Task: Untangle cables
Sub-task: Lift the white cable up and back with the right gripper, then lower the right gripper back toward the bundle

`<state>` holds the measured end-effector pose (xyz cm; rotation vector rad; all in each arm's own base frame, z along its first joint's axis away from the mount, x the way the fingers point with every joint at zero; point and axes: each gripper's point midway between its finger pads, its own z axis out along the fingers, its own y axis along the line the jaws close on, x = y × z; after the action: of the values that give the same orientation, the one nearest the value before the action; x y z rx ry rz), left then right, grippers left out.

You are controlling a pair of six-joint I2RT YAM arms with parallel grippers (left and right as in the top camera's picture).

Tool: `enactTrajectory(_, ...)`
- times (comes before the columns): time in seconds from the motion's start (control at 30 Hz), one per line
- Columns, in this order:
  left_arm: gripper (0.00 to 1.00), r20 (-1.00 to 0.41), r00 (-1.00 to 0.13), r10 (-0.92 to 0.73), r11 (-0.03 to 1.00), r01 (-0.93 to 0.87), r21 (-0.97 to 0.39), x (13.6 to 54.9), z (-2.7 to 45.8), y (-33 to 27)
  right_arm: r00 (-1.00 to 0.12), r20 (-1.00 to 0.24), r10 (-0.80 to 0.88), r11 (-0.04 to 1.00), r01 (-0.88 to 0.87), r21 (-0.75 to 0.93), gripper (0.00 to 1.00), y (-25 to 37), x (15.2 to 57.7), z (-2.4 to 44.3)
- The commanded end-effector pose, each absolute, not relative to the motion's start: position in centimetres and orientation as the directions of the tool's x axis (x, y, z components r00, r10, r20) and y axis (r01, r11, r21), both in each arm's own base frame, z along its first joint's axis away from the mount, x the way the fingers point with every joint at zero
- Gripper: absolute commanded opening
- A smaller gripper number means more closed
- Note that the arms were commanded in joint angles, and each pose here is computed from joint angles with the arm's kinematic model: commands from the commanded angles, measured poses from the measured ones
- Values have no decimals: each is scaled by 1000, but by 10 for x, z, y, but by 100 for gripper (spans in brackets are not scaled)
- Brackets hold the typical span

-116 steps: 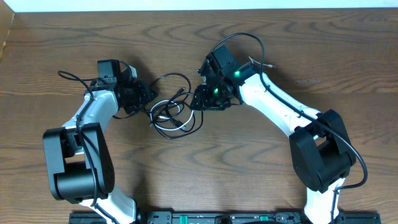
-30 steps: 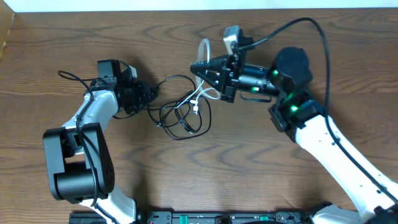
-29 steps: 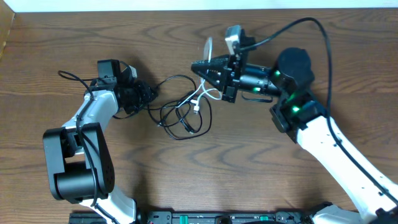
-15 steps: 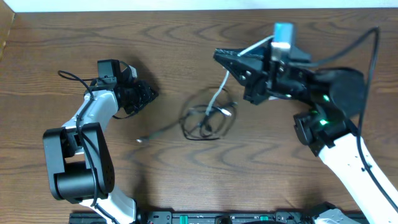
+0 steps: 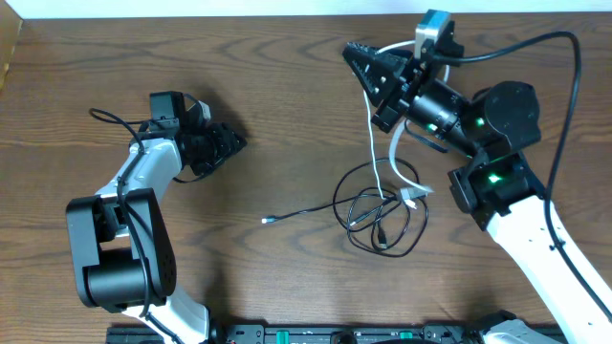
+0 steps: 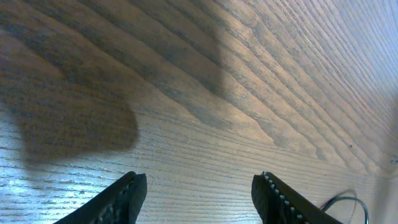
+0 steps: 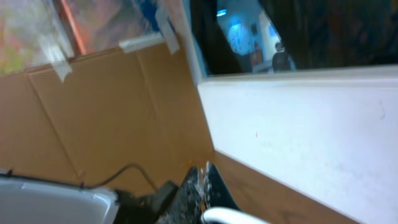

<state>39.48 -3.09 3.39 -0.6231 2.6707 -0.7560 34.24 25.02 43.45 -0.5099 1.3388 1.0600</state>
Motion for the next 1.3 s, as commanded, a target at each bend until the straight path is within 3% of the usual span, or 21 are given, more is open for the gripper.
enactTrajectory(0.0, 60, -164, -866, -472, 777, -320, -542, 395, 31, -29, -126, -894, 430, 548, -751, 370, 1, 233, 366, 441)
enactTrajectory(0.07, 61, -163, -867, -471, 774, -318, -547, 395, 32, -30, -120, -851, 511, 545, -720, 429, 2, 223, 372, 452)
enactTrajectory(0.13, 63, -162, -867, -471, 774, -318, -548, 395, 32, -31, -68, -828, 556, 463, -802, 377, 1, 226, 353, 481)
enactTrajectory(0.2, 63, -162, -867, -471, 774, -318, -548, 395, 32, -31, 77, -822, 565, 313, -941, 127, 1, 234, 296, 524)
enactTrajectory(0.3, 63, -162, -867, -471, 774, -318, -548, 395, 32, -30, 339, -738, 584, 198, -941, -276, 1, 226, 214, 554)
enactTrajectory(0.4, 64, -162, -867, -471, 774, -318, -548, 395, 32, -30, 419, -706, 571, 205, -906, -371, 1, 216, 196, 559)
enactTrajectory(0.47, 64, -162, -867, -471, 774, -318, -548, 395, 32, -30, 371, -761, 533, 226, -929, -295, 1, 213, 215, 555)
enactTrajectory(0.53, 63, -162, -867, -471, 774, -318, -548, 395, 32, -30, 240, -844, 480, 267, -956, -120, 1, 215, 255, 537)
enactTrajectory(0.6, 64, -162, -867, -471, 774, -318, -548, 395, 32, -30, 65, -902, 427, 391, -912, 120, 1, 212, 315, 500)
enactTrajectory(0.7, 64, -162, -867, -471, 774, -318, -548, 395, 32, -30, -254, -852, 458, 599, -620, 507, 1, 191, 390, 416)
enactTrajectory(0.8, 64, -162, -867, -471, 774, -318, -547, 395, 32, -31, -497, -752, 433, 630, -430, 647, 1, 192, 402, 344)
enactTrajectory(0.97, 64, -156, -883, -442, 761, -277, -587, 394, 36, -40, -630, -712, 309, 612, -442, 656, 1, 209, 391, 303)
enactTrajectory(1.17, 64, -175, -909, -377, 732, -177, -658, 395, 47, -55, -682, -673, 288, 616, -406, 675, 2, 208, 385, 288)
enactTrajectory(1.27, 64, -180, -921, -344, 711, -130, -691, 393, 53, -65, -693, -675, 254, 569, -457, 683, 1, 216, 377, 293)
